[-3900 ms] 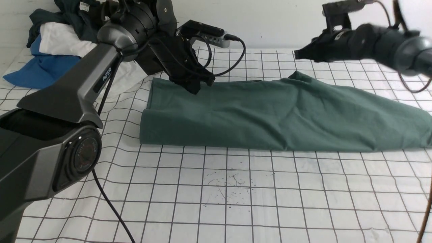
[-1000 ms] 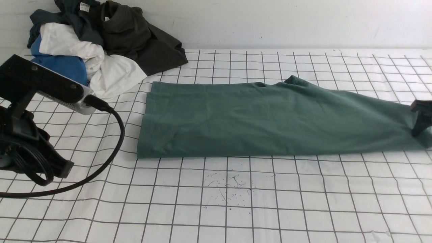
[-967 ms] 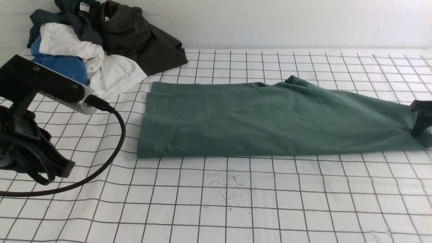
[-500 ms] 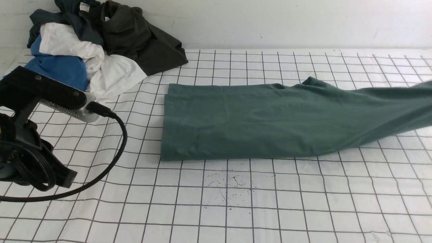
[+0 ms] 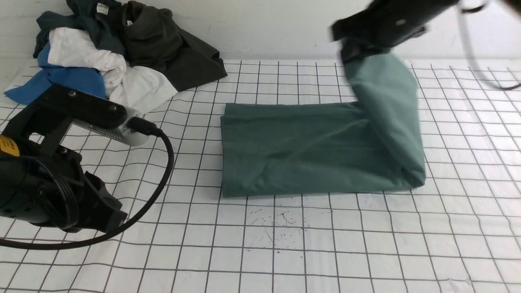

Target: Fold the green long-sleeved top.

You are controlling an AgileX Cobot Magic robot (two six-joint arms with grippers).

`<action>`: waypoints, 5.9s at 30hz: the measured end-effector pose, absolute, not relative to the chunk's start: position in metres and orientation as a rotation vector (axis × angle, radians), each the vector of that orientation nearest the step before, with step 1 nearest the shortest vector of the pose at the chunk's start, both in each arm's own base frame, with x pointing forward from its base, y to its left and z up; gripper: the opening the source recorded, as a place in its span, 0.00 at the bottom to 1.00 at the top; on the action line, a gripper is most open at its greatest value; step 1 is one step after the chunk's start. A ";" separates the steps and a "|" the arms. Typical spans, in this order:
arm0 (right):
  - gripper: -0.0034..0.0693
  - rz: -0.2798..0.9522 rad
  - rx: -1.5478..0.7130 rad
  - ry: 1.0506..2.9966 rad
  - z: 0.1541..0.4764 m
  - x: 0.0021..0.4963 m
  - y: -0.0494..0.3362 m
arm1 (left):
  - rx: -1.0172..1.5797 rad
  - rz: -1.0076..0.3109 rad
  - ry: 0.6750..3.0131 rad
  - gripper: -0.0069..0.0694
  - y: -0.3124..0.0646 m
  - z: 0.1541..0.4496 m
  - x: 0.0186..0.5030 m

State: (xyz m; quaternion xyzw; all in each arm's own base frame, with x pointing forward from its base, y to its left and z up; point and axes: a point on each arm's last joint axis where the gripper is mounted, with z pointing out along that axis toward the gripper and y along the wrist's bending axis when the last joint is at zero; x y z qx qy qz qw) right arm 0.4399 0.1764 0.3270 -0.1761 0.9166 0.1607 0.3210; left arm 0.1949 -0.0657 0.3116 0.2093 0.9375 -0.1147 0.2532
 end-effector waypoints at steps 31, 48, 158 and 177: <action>0.10 0.708 -0.599 2.557 0.166 0.443 0.292 | 0.637 -0.364 2.508 0.11 -0.070 0.314 0.193; 0.03 -0.009 -0.746 1.924 0.503 0.324 0.157 | 0.567 -0.056 1.851 0.11 -0.033 0.360 0.099; 0.03 -0.042 0.112 1.754 0.182 0.055 -0.006 | 0.183 -0.076 1.842 0.11 -0.011 0.174 0.052; 0.03 -0.046 0.107 1.754 0.182 0.055 -0.006 | 0.058 -0.027 1.882 0.11 -0.002 0.171 0.052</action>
